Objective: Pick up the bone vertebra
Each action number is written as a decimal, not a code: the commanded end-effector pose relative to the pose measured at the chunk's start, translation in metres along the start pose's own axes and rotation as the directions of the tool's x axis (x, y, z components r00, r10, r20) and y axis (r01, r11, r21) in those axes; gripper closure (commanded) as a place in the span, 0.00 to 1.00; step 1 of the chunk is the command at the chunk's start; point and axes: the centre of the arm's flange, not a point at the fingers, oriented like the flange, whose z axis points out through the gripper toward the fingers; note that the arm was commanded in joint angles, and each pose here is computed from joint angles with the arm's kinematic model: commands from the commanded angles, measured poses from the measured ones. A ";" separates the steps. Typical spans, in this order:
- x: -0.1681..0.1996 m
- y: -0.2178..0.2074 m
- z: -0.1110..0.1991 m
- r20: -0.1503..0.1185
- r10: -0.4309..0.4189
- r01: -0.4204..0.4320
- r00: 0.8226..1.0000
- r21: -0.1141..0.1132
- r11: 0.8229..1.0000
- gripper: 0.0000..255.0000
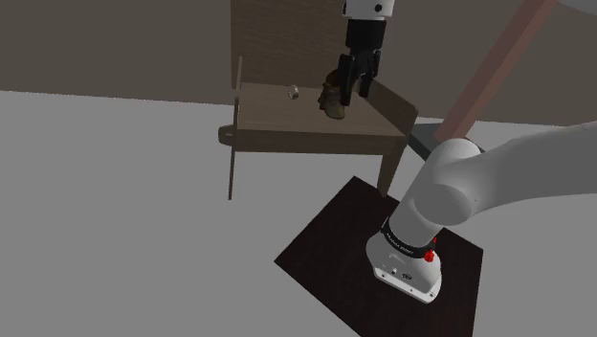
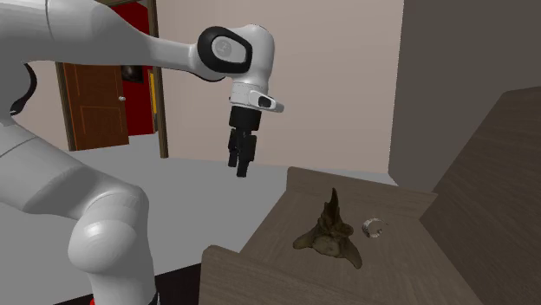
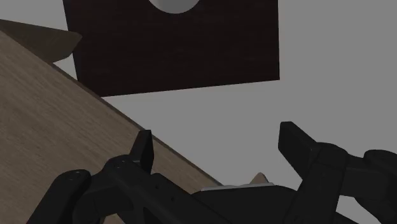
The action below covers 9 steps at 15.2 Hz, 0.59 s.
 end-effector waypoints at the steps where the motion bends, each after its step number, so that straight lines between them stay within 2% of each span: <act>1: 0.000 0.000 0.000 0.000 0.000 0.000 1.000 0.000 1.000 0.00; 9: 0.047 0.104 -0.012 -0.007 -0.069 0.070 0.998 0.069 0.995 0.00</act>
